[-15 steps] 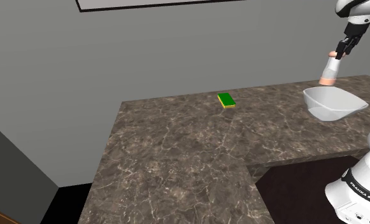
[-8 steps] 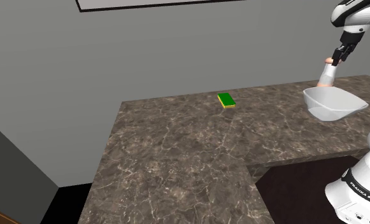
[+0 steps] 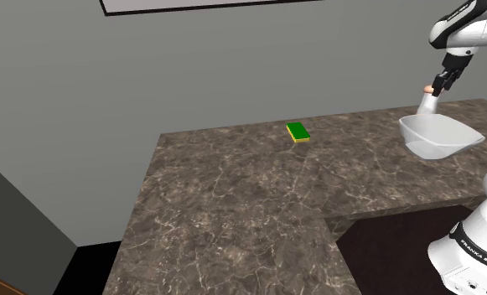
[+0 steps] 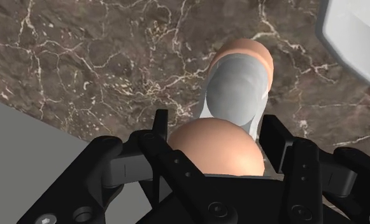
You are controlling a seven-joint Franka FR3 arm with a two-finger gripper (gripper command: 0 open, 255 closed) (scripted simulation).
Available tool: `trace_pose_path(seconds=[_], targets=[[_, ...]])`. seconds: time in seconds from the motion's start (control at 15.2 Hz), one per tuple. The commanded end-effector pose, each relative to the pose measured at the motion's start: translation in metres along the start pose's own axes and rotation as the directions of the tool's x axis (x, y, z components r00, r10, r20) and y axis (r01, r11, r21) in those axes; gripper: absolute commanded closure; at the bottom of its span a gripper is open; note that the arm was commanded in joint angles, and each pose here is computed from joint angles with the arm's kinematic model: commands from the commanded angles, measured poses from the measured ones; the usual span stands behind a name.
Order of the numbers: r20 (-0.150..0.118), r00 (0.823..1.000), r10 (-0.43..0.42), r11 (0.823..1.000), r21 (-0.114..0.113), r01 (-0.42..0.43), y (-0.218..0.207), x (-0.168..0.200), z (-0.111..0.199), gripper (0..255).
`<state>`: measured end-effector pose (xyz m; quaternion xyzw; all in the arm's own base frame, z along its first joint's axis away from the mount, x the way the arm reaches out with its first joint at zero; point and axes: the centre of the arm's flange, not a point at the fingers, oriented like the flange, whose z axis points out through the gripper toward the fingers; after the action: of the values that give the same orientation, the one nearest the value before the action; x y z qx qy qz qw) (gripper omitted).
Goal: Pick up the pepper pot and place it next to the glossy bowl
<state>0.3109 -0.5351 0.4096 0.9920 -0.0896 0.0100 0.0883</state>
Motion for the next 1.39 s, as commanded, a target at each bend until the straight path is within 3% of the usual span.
trace_pose_path(seconds=[0.0, 0.4, 0.46, 0.79, 1.06, 1.32], targets=[[-0.001, 1.000, 0.000, 1.000, -0.001, 0.000, -0.001, 0.000, 0.005, 255], [-0.001, 1.000, 0.000, 1.000, -0.001, 0.000, -0.001, 0.000, 0.005, 255], [-0.001, 1.000, 0.000, 1.000, -0.001, 0.000, -0.001, 0.000, 0.005, 0], [-0.001, 1.000, 0.000, 1.000, -0.001, 0.000, -0.001, 0.000, 0.005, 0], [-0.001, 1.000, 0.000, 1.000, -0.001, 0.000, -0.001, 0.000, -0.045, 0], [-0.001, 1.000, 0.000, 1.000, -0.001, 0.000, -0.001, 0.000, -0.045, 0]])
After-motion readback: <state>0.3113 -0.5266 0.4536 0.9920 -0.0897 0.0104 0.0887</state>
